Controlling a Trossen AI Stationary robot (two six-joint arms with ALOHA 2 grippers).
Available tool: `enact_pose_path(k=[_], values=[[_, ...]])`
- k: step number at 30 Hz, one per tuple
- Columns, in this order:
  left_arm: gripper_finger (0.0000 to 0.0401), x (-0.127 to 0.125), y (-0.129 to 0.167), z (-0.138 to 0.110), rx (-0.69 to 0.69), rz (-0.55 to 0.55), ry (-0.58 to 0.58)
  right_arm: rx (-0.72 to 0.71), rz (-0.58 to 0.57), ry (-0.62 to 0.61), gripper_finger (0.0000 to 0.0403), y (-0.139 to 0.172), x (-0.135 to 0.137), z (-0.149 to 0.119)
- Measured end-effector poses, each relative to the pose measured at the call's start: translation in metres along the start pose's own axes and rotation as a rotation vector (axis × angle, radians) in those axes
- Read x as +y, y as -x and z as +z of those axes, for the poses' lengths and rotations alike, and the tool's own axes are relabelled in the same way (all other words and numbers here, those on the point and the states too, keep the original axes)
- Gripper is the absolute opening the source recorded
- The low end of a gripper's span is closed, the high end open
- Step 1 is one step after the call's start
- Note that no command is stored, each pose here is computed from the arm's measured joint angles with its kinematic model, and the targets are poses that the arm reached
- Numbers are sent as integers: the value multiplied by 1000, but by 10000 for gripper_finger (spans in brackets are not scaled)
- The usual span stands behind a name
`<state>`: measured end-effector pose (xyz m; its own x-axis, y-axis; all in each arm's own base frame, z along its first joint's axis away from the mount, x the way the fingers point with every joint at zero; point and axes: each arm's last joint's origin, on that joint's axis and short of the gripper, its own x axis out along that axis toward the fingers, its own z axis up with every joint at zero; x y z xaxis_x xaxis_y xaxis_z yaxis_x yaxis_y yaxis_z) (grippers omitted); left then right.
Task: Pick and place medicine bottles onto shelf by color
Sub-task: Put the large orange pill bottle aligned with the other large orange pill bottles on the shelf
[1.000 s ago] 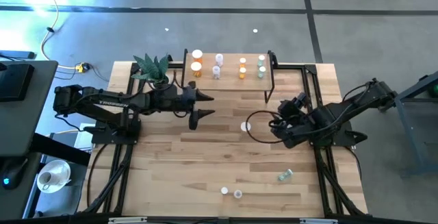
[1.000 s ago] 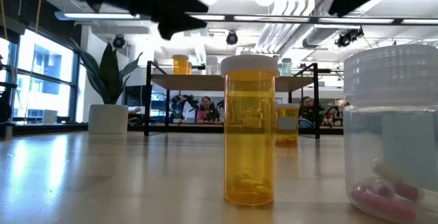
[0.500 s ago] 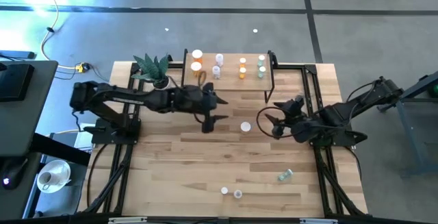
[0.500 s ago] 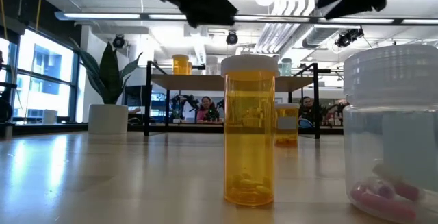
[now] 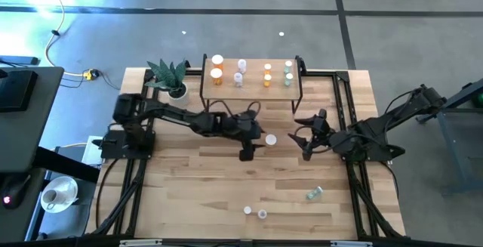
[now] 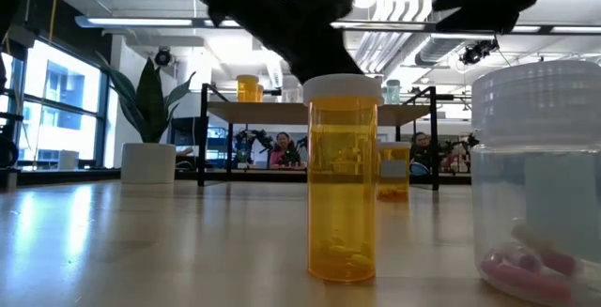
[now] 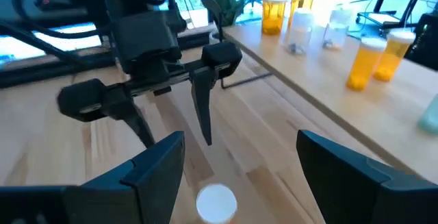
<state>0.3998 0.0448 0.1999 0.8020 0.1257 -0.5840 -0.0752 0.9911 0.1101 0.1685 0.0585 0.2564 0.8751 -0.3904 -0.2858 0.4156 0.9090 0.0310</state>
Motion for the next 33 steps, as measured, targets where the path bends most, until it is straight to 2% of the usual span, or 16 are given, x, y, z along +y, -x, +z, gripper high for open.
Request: enact_pose_path(k=[3, 14, 24, 29, 33], values=[[248, -1, -13, 1, 11, -6, -2, 17, 0, 2, 272, -1, -1, -7], [248, -4, -44, 1, 31, -9, -12, 22, 4, 33, 272, -1, -2, -8], [248, 3, -49, 0, 25, 11, 6, 33, 17, 39, 272, -1, -2, -8], [248, 9, -49, 1, 16, 57, 12, 39, 34, 35, 272, -1, -1, -9], [248, 9, -50, 1, 15, 12, 17, 40, 36, 35, 272, -1, -1, -9]])
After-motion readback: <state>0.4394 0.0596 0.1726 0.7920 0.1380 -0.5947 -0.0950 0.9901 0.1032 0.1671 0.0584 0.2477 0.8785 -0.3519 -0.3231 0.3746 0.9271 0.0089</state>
